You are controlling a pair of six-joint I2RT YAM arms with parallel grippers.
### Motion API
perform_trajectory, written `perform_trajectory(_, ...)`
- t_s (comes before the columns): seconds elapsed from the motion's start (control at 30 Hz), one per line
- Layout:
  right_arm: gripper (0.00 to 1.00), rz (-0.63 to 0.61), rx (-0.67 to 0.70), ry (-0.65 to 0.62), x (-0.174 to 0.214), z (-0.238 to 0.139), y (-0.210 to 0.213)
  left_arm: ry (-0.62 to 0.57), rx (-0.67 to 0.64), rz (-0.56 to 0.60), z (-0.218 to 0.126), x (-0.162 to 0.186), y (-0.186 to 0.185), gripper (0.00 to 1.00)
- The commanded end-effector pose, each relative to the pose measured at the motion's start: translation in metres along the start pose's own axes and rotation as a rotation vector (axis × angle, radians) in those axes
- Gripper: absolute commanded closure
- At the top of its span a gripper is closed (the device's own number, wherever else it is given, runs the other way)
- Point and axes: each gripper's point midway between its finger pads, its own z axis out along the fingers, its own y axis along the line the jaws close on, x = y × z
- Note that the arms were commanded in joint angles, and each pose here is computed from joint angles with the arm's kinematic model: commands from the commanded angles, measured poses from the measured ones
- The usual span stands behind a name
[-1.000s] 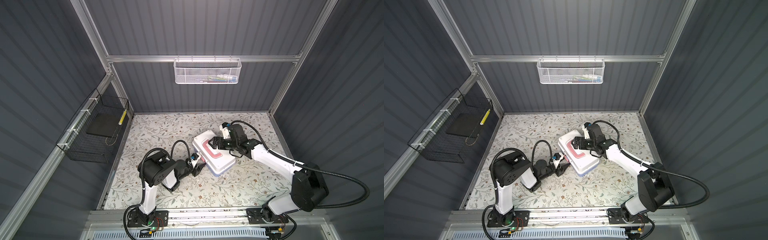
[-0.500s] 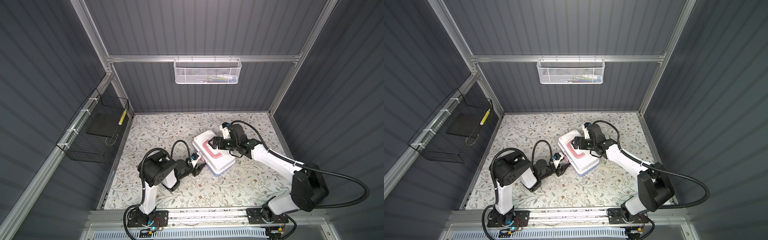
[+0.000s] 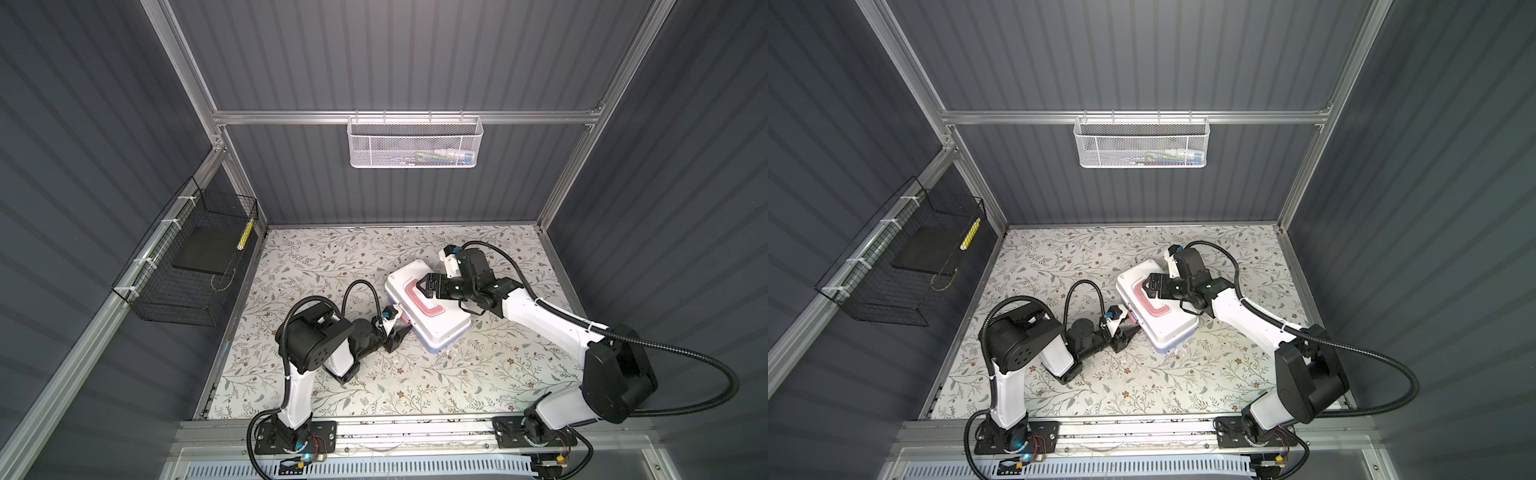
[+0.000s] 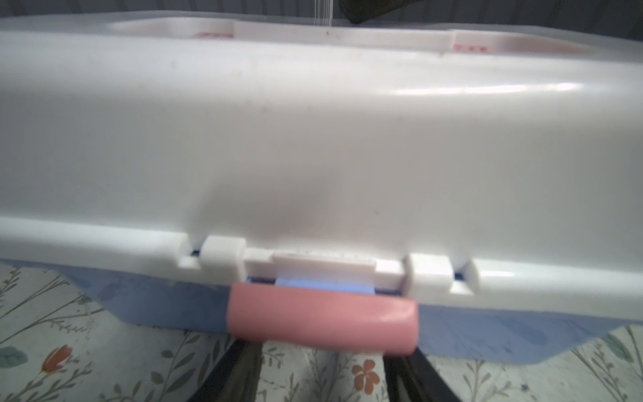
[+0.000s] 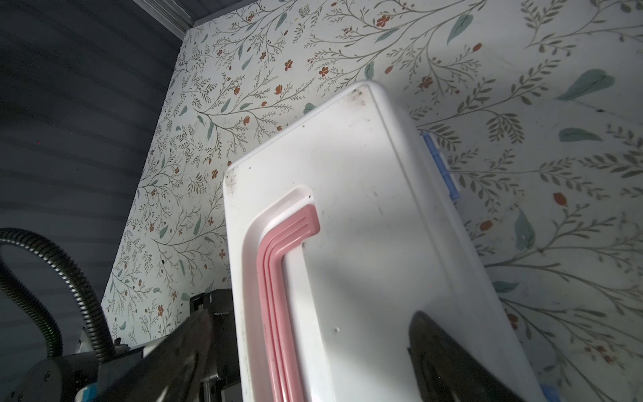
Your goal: Pack the tool kit
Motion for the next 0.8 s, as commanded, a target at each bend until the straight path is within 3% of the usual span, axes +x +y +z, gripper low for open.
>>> perform_trajectory(0.0,0.1,0.051,0.073,0.14,0.0388,0.0113,-0.0252,-0.063,-0.013,0.028,0.0002,-0.0188,0.0037,0.45)
perform_trajectory(0.5,0.1,0.055,0.068,0.149,0.0424,0.0123,-0.0257,-0.059,-0.025,0.033,0.0,-0.0221,0.0061,0.42)
perform_trajectory(0.77,0.1,0.056,0.067,0.146,0.0421,0.0119,-0.0255,-0.05,-0.017,0.038,0.0016,-0.0201,0.005,0.47)
